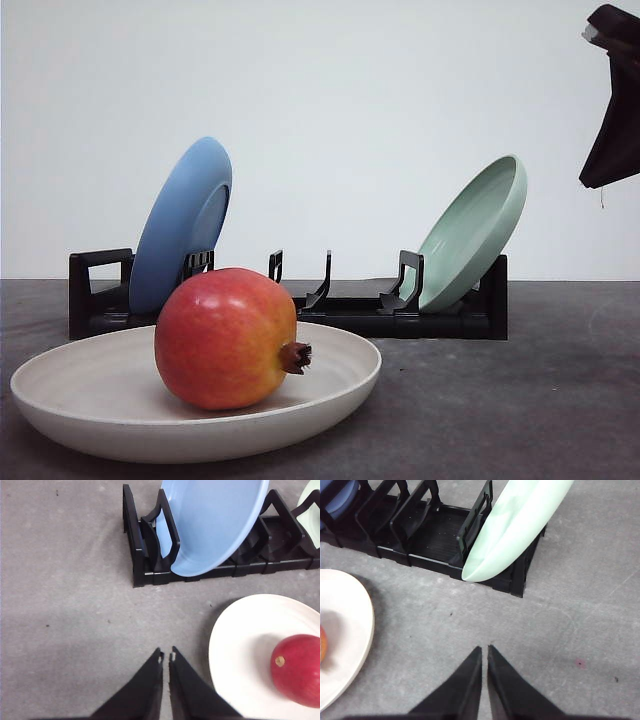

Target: Place pomegranate in white plate

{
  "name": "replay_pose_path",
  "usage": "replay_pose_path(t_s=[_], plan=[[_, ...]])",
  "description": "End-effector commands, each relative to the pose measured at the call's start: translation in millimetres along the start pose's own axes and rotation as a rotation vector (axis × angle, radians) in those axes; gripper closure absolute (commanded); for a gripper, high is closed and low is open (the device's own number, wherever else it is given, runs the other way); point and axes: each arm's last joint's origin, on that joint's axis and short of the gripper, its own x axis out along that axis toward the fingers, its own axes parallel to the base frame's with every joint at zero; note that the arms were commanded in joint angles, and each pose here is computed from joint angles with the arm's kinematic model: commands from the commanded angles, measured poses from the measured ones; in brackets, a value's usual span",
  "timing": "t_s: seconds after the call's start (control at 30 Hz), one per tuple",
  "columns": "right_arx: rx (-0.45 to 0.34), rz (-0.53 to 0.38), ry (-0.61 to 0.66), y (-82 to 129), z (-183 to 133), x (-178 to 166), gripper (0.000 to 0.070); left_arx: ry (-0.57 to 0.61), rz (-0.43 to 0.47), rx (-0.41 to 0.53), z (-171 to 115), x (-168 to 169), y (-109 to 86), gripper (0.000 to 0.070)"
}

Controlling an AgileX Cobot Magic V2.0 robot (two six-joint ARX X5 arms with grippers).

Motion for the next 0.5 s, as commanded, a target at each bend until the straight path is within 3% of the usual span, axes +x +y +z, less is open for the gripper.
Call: replay_pose_path(t_s=[0.0,0.13,0.47], plan=[[-0.007,-0.001,-0.001,0.4,1.0,1.2,0.0685,-0.003,0.008,-0.001,-2.3,0.8,1.2,0.07],[-0.007,-0.001,-0.001,0.4,1.0,1.2,0.0685,-0.042,0.048,0.056,-18.0,3.3,8.5,0.07],[-0.007,-0.001,-0.001,0.4,1.0,1.2,0.0685,-0.351,0.135,0.025,-80.7,29.5,28.7,0.07]])
